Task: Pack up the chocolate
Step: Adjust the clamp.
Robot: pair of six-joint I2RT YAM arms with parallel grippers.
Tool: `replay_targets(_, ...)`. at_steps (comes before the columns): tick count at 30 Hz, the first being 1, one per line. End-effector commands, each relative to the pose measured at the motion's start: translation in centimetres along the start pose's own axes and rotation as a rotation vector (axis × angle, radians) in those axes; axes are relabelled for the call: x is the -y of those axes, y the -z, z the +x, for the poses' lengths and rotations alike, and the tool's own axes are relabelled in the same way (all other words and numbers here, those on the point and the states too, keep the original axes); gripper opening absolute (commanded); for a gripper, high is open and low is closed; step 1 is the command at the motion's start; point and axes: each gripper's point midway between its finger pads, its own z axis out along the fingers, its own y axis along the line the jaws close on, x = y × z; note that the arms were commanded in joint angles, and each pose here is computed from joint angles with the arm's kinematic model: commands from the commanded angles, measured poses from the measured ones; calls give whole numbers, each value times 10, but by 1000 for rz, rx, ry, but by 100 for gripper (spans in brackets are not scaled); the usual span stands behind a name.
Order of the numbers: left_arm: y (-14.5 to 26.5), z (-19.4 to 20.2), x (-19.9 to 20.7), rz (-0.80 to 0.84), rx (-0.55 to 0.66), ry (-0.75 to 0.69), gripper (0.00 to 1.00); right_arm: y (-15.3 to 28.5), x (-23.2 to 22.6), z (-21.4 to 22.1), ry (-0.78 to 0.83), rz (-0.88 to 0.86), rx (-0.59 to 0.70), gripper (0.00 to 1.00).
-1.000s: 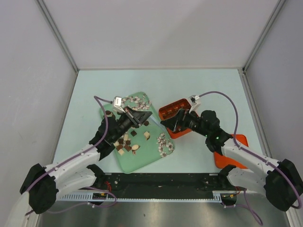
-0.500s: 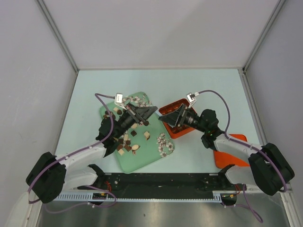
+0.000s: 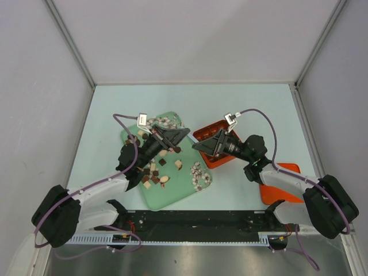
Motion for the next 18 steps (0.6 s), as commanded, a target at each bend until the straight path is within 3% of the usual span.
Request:
replay_targets(1, 2, -12, 27, 98, 28, -93, 14, 0, -11, 0, 69, -16, -12, 22)
replay_targets(4, 6, -19, 22, 39, 35, -169, 41, 0, -10, 0, 118, 15, -26, 18)
replay_targets(9, 21, -46, 26, -82, 90, -307, 64, 4, -3, -2, 207, 92, -25, 17)
replay_targets(10, 25, -50, 13, -167, 90, -323, 71, 4, -2, 0, 217, 105, -30, 17)
replay_targets(12, 33, -62, 7, -262, 115, -332, 75, 6, 5, 1, 237, 153, -32, 17)
replay_targets(13, 40, -62, -8, -366, 88, -327, 77, 6, 1, 2, 281, 154, -34, 17)
replay_targets(18, 49, -30, -33, -489, -60, -254, 85, 5, 13, 3, 385, 300, -28, 17)
